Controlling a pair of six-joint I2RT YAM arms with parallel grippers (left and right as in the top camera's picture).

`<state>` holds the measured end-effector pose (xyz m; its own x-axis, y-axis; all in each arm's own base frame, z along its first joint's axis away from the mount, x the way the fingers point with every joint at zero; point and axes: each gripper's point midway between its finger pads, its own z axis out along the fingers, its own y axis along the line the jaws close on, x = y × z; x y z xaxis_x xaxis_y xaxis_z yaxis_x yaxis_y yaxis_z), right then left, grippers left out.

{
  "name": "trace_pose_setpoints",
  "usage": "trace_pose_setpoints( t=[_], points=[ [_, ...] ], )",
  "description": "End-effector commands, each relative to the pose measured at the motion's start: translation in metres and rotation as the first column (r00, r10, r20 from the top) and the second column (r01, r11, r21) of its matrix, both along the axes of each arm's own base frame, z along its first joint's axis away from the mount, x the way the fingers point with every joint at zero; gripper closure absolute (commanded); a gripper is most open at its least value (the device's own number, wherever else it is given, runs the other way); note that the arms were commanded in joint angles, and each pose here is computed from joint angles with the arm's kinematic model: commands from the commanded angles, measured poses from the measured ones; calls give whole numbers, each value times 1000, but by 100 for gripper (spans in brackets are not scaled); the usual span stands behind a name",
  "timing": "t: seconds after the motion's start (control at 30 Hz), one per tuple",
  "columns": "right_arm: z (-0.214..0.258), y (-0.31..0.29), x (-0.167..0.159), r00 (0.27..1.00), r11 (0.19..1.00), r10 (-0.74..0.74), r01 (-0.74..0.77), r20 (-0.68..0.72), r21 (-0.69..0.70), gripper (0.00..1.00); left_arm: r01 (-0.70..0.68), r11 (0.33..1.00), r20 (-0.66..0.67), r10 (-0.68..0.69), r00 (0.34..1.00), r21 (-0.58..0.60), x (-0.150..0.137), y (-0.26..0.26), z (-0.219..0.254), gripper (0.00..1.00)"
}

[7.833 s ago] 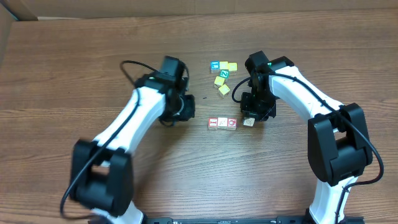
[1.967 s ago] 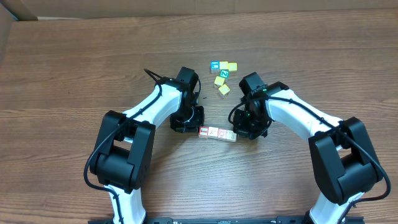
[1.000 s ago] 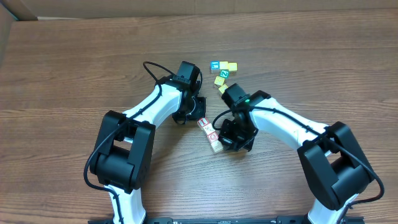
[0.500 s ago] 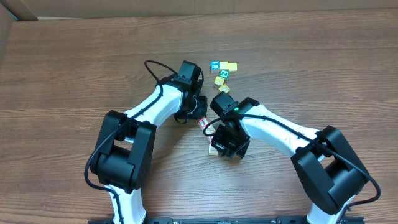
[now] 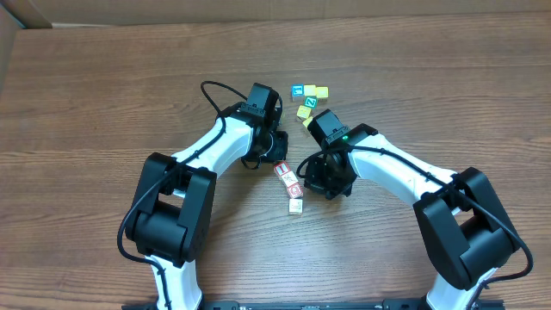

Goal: Flip 4 blocks

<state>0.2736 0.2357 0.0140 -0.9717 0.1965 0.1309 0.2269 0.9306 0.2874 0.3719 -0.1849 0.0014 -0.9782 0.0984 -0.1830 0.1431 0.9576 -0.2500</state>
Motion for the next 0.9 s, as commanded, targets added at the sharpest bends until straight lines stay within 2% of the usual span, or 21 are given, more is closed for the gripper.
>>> trace_pose_setpoints(
  t=[0.0,0.17,0.53,0.73,0.87],
  points=[
    [7,9,12,997,999,37,-40,73,27,96,32,999,-35,-31,999,33,-10,1,-18,96],
    [8,16,17,994,998,43,-48,102,45,96,32,999,-35,-30,999,32,-10,1,-18,96],
    [7,17,3,996,997,64,-66,62,31,96,29,999,-35,-28,999,31,-10,1,-18,96],
    [33,1,1,996,997,82,-82,42,11,96,29,999,-40,-28,999,33,-11,1,-18,96],
    [46,0,-17,987,988,157,-157,37,2,96,29,999,-40,-28,999,33,-11,1,-18,96]
  ],
)
